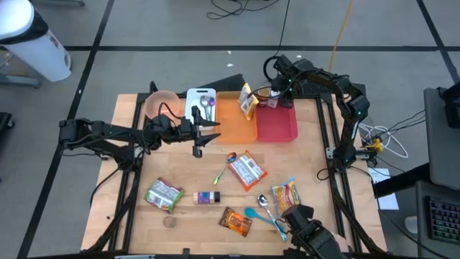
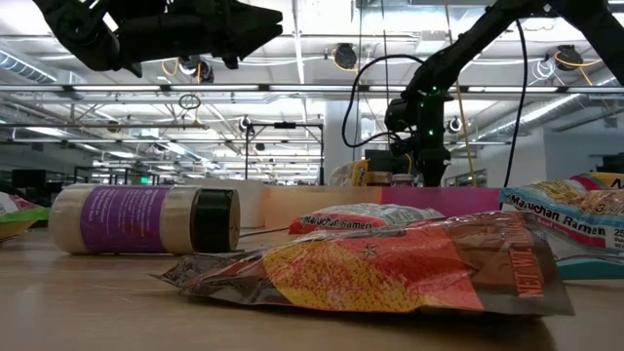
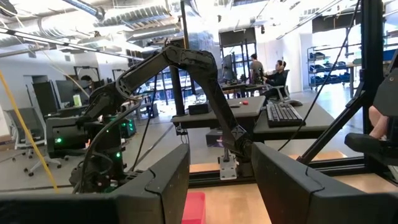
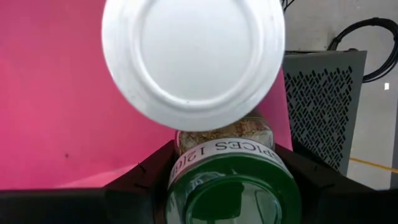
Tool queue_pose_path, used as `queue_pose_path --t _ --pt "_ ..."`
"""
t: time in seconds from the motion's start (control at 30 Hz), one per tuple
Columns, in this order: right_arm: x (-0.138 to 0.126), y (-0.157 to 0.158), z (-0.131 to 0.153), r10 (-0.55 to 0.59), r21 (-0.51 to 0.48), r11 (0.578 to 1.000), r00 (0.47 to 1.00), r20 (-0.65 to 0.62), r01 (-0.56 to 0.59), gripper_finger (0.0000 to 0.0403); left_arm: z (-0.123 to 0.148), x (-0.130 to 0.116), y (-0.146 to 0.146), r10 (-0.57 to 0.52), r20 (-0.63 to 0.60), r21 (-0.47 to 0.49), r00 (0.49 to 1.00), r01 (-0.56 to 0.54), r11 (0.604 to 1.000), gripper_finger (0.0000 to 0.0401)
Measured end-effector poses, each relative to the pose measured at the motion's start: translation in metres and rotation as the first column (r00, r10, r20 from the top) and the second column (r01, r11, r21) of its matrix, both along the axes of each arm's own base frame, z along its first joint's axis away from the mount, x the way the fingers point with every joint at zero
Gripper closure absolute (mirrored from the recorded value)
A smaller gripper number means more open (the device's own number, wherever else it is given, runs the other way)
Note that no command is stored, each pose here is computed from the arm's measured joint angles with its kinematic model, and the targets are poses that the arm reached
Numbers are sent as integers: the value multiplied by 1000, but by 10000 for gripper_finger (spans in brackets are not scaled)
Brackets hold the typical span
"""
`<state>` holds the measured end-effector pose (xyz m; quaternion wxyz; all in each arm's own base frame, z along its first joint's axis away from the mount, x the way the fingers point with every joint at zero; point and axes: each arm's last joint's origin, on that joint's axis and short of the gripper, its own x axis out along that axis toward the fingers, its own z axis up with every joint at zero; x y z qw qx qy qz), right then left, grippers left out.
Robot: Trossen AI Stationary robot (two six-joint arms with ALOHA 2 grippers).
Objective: Pick & Place Food Item
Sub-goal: Put the green seasoning bottle into the red bin
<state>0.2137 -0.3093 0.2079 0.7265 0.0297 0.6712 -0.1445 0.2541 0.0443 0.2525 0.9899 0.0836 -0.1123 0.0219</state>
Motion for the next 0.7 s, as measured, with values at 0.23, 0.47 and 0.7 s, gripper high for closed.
queue_pose_path --t 0.23,0.47,0.7 --pt "0 -1 0 -1 -4 1000 1000 4 1 215 0 0 -1 -24 -1 10 1000 24 1000 219" --pt "2 -3 -5 -5 -15 1000 1000 11 6 166 0 0 -1 -24 -1 11 1000 24 1000 219" --pt "3 -3 -3 -16 -24 1000 1000 21 17 146 0 0 -1 -23 -1 13 1000 24 1000 219"
